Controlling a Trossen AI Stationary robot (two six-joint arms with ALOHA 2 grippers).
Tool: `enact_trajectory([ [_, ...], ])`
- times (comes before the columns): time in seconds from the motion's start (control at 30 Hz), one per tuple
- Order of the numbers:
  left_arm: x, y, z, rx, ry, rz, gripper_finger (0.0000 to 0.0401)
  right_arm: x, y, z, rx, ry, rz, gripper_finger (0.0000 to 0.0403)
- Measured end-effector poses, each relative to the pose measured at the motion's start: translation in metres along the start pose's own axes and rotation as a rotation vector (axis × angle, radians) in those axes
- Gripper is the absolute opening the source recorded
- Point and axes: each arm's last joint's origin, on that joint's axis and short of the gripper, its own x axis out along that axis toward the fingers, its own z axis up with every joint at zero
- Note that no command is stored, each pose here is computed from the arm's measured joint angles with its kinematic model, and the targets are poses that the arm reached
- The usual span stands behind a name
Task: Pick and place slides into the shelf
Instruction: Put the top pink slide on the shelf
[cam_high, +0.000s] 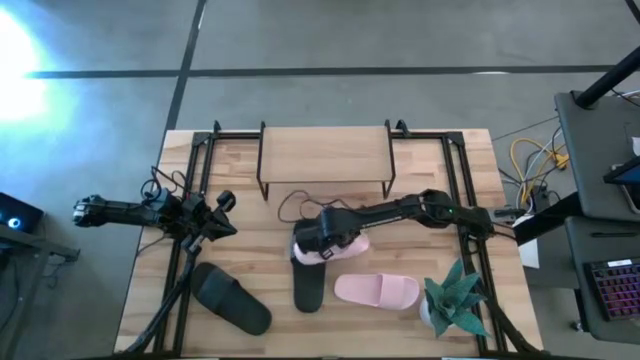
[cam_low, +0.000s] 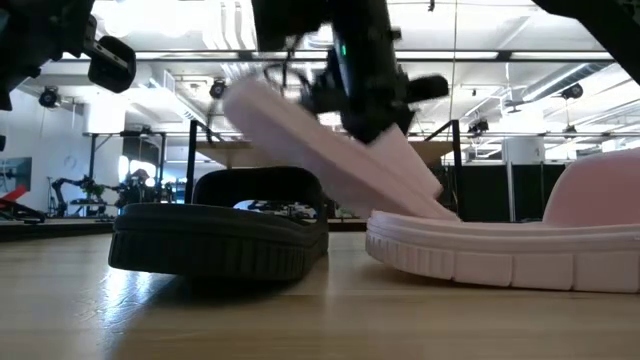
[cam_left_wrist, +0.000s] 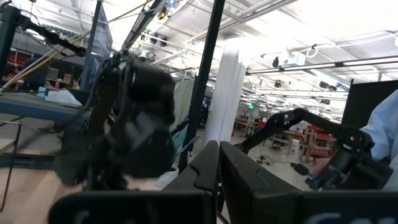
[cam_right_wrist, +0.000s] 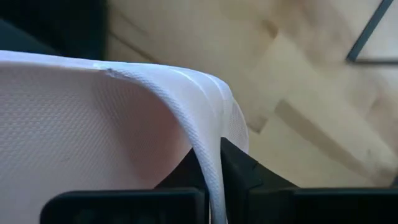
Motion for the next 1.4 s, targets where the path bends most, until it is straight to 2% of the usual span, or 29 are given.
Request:
enact_trajectory([
  [0.2, 0.0, 0.0, 0.0, 0.0, 0.0, 0.0, 0.0, -0.05, -0.004, -0.009, -0.115, -0.202, 0.08, 0.001],
  [0.33, 0.0, 0.0, 0.0, 0.0, 0.0, 0.0, 0.0, -0.094, -0.012, -0.02, -0.262, -0.409, 0.118, 0.0011],
  [0.43, 0.0, 0.0, 0.0, 0.0, 0.0, 0.0, 0.0, -0.119, -0.022, -0.032, -0.346, -0.619, 0.076, 0.0013],
  [0.5, 0.0, 0.0, 0.0, 0.0, 0.0, 0.0, 0.0, -0.131, -0.029, -0.038, -0.388, -0.751, -0.006, 0.0014],
  [0.6, 0.0, 0.0, 0.0, 0.0, 0.0, 0.0, 0.0, -0.146, -0.041, -0.036, -0.416, -0.865, -0.087, 0.0014],
  [0.73, 0.0, 0.0, 0.0, 0.0, 0.0, 0.0, 0.0, -0.153, -0.056, -0.018, -0.443, -0.884, -0.124, 0.0015],
  [0.87, 0.0, 0.0, 0.0, 0.0, 0.0, 0.0, 0.0, -0.152, -0.062, 0.007, -0.531, -0.896, -0.189, 0.0015],
  [1.1, 0.0, 0.0, 0.0, 0.0, -0.001, 0.0, 0.0, -0.146, -0.066, 0.068, -0.694, -0.961, -0.341, 0.0015],
  [1.27, 0.0, 0.0, 0.0, 0.0, 0.0, 0.0, 0.0, -0.128, -0.075, 0.109, -0.756, -0.931, -0.427, 0.0015],
  [1.4, 0.0, 0.0, 0.0, 0.0, 0.001, 0.0, 0.0, -0.105, -0.086, 0.134, -0.819, -0.845, -0.436, 0.0015],
])
